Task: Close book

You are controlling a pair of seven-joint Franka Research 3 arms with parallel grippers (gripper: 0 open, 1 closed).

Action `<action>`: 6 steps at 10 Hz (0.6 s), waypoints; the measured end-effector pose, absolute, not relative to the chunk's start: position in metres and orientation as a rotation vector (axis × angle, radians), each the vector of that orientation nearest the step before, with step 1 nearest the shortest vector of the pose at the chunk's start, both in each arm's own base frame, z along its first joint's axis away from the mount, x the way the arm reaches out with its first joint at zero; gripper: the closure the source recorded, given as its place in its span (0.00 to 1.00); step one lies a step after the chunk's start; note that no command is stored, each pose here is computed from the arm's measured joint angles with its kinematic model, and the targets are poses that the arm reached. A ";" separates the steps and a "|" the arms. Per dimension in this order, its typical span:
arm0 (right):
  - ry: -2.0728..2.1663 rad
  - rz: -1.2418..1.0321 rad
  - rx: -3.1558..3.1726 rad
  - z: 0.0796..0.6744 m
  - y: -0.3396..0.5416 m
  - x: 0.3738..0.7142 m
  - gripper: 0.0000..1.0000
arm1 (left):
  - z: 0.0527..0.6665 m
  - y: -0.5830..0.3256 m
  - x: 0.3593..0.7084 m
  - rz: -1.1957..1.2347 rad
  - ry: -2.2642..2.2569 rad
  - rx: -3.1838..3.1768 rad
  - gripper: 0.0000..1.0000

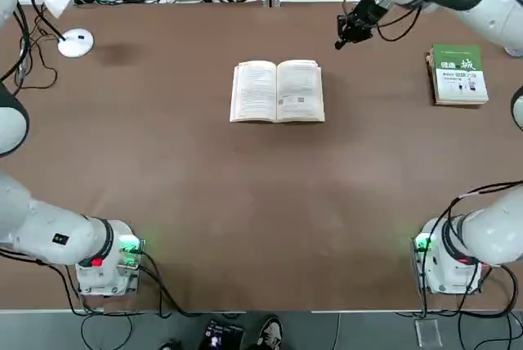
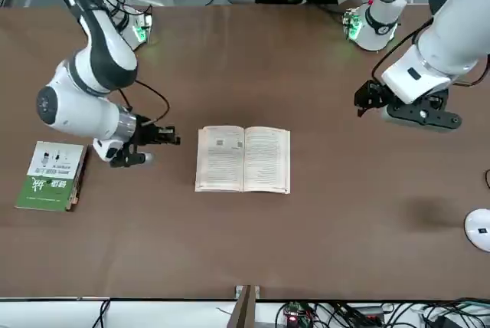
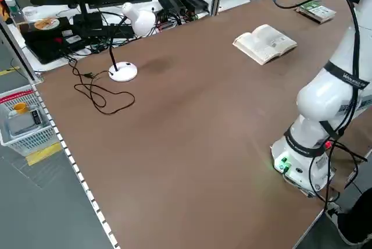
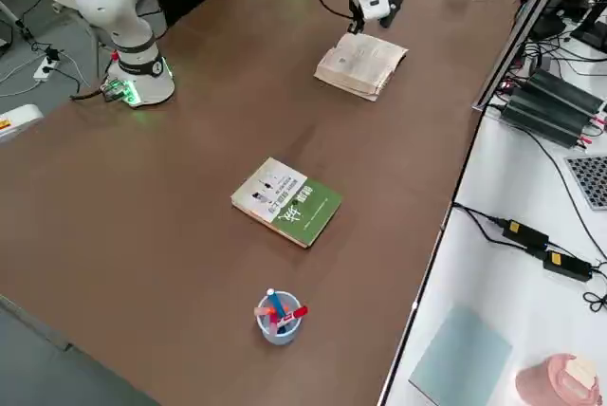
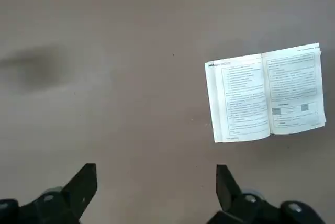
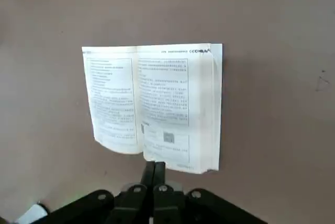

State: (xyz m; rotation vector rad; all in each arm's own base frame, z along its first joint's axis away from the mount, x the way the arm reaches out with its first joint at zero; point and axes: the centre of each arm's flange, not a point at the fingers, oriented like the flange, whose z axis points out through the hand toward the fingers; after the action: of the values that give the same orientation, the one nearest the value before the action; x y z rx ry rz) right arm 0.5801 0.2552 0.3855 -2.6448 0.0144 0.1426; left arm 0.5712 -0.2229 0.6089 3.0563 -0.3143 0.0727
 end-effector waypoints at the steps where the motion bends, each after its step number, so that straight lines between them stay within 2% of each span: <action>1: 0.036 0.138 -2.631 0.374 0.262 0.579 0.99 | 0.609 -0.223 0.571 0.072 -0.315 3.056 0.00; 6: 0.139 0.146 -2.579 0.328 0.283 0.575 0.99 | 0.607 -0.223 0.572 0.070 -0.315 3.059 0.00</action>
State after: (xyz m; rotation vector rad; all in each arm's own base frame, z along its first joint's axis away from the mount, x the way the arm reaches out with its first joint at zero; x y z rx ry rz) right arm 0.5753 0.2828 0.3278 -2.5789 0.1393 0.1461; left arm 0.5716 -0.2230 0.6075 3.0591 -0.3154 0.0700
